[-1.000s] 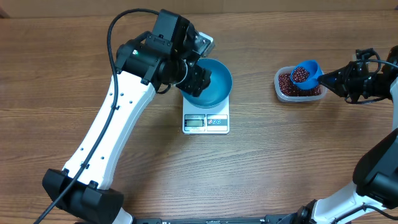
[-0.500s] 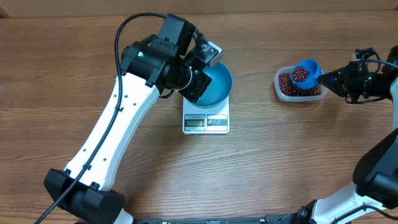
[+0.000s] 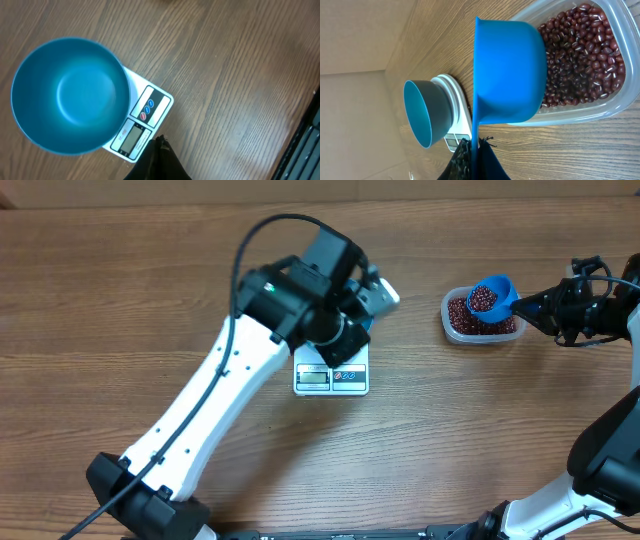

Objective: Scoop item into bowl and weigh 150g on scale
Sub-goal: 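Swing the left gripper down to the scale's button panel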

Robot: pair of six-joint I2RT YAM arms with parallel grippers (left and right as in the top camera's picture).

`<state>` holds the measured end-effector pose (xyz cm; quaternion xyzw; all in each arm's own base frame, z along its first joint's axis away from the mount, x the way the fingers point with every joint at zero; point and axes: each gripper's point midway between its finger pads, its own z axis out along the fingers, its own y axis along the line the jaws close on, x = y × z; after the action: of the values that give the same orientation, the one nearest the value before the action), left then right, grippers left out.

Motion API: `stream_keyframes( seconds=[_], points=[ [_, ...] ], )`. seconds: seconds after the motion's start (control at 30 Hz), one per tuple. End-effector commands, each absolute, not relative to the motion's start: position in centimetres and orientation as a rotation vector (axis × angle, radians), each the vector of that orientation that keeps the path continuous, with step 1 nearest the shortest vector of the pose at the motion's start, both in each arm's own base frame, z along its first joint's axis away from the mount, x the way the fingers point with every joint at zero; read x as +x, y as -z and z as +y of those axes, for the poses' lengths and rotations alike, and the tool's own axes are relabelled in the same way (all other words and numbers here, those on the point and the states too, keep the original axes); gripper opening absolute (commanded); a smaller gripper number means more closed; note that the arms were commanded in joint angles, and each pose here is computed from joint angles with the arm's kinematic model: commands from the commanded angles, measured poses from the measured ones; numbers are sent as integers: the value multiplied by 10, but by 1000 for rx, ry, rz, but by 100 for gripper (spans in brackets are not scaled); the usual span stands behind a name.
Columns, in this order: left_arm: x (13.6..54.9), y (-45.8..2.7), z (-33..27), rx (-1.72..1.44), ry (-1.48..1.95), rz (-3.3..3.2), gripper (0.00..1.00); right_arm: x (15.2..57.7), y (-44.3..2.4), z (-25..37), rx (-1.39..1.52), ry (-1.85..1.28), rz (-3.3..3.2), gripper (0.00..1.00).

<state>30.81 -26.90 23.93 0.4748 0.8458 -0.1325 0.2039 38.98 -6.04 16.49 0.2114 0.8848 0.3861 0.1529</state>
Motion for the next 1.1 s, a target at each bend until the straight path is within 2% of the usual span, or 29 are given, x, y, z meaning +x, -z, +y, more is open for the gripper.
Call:
stream_keyframes(
  seconds=[0.0, 0.23, 0.4, 0.63, 1.07],
  points=[
    [309, -225, -265, 1375, 308, 2361, 4, 395, -172, -62, 574, -1120, 2505, 4],
    [294, -188, -284, 1444, 304, 2334, 4, 395, -172, -62, 574, -1120, 2505, 4],
    [278, -166, -288, 1385, 148, 2349, 4, 394, -170, -64, 579, -1101, 2516, 4],
    [253, -151, -301, 1361, 279, 2294, 4, 394, -170, -64, 579, -1101, 2516, 4],
    [295, -139, -298, 1111, 312, 2182, 4, 394, -170, -64, 580, -1097, 2518, 4]
  ],
)
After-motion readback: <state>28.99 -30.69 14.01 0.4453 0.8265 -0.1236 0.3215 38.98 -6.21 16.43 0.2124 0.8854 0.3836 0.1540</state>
